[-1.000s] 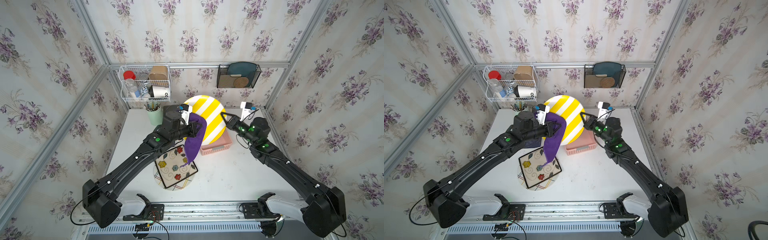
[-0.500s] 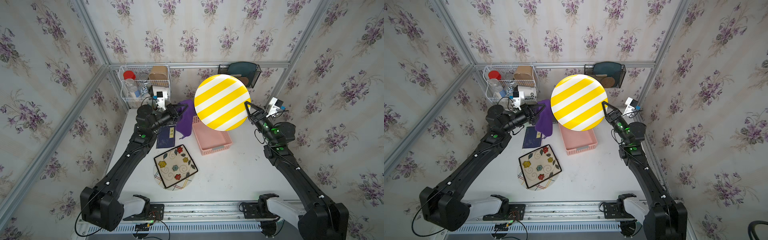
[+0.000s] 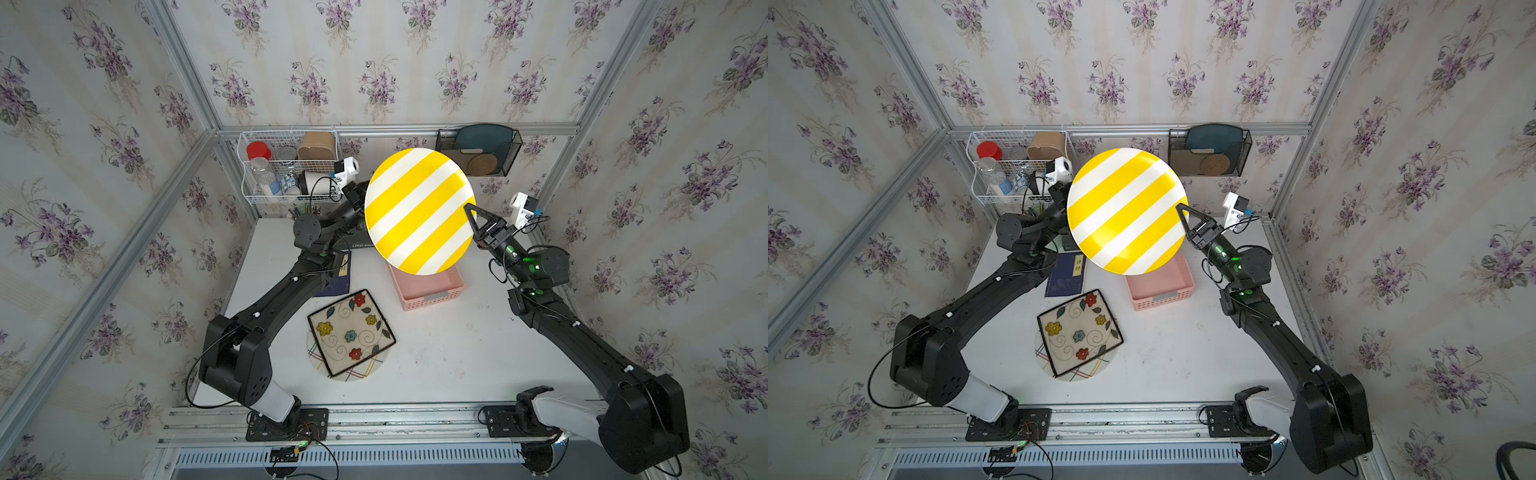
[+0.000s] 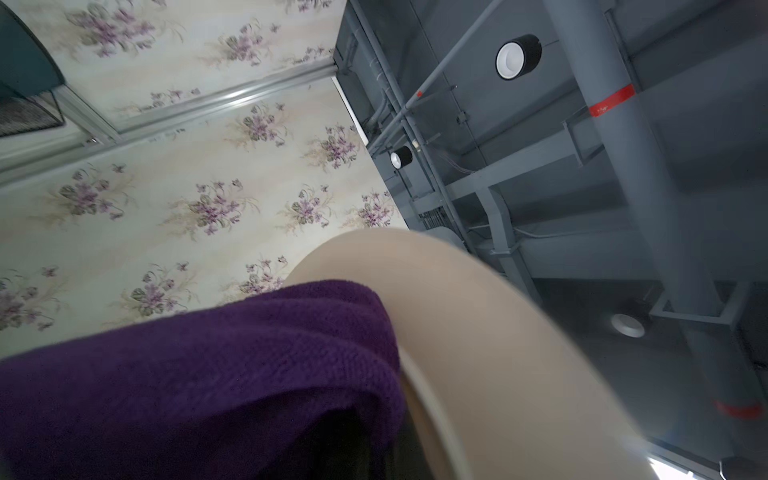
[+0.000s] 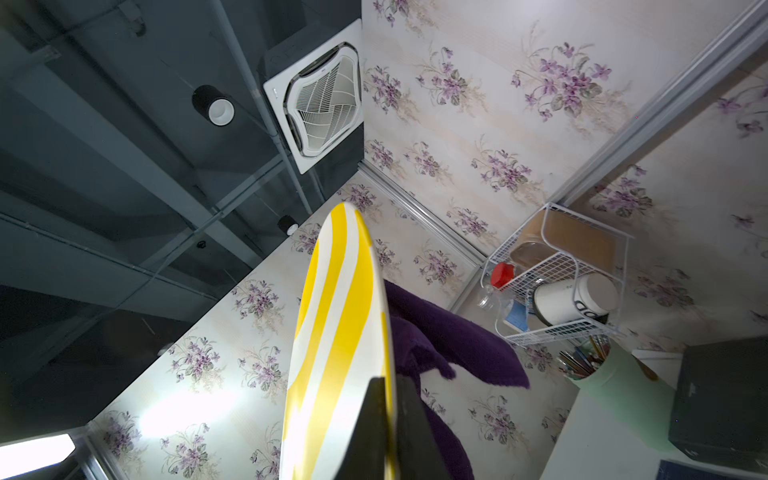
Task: Wipe the wet plate dry
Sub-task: Wipe the plate with towel.
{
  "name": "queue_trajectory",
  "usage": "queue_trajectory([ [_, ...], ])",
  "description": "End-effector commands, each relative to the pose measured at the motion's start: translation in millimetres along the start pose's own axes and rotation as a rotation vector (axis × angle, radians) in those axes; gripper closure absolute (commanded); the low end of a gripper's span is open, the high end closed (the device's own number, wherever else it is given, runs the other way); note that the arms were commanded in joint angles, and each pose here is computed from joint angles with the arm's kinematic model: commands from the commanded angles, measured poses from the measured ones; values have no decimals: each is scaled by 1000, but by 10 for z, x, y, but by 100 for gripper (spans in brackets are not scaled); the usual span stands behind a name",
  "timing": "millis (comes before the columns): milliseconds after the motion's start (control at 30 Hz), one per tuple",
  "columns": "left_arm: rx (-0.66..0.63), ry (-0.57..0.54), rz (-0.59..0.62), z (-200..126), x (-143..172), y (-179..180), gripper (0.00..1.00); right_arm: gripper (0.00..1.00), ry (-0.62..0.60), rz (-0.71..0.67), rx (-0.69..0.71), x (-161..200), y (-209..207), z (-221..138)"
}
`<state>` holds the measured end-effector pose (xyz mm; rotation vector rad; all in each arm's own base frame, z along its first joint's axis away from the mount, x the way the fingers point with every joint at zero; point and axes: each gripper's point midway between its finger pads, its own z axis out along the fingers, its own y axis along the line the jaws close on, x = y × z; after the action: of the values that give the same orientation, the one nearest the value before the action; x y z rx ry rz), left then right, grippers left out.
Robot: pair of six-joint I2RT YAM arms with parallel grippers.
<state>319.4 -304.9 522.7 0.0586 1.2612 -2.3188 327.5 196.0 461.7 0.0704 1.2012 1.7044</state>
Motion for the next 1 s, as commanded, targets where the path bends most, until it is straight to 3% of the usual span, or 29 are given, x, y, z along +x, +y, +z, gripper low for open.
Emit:
queue_trajectory([
  [0,168,110,50,178,396,-401,100,100,-73,-29,-26,-251,50,160],
  [133,172,125,37,208,495,-339,100,100,-153,-104,-78,-755,278,288],
  [267,232,64,41,78,324,-511,100,100,-214,-129,-50,-1014,238,69],
  [500,277,38,53,167,185,-588,100,100,-136,-10,-60,-233,56,-126],
  [600,305,73,28,325,272,-586,100,100,-149,0,-81,-180,85,-49],
  [800,297,156,0,464,690,-498,100,100,-244,-85,-175,-778,391,215],
  [967,152,191,36,148,951,-177,100,100,-379,-125,-161,-1321,424,-1],
])
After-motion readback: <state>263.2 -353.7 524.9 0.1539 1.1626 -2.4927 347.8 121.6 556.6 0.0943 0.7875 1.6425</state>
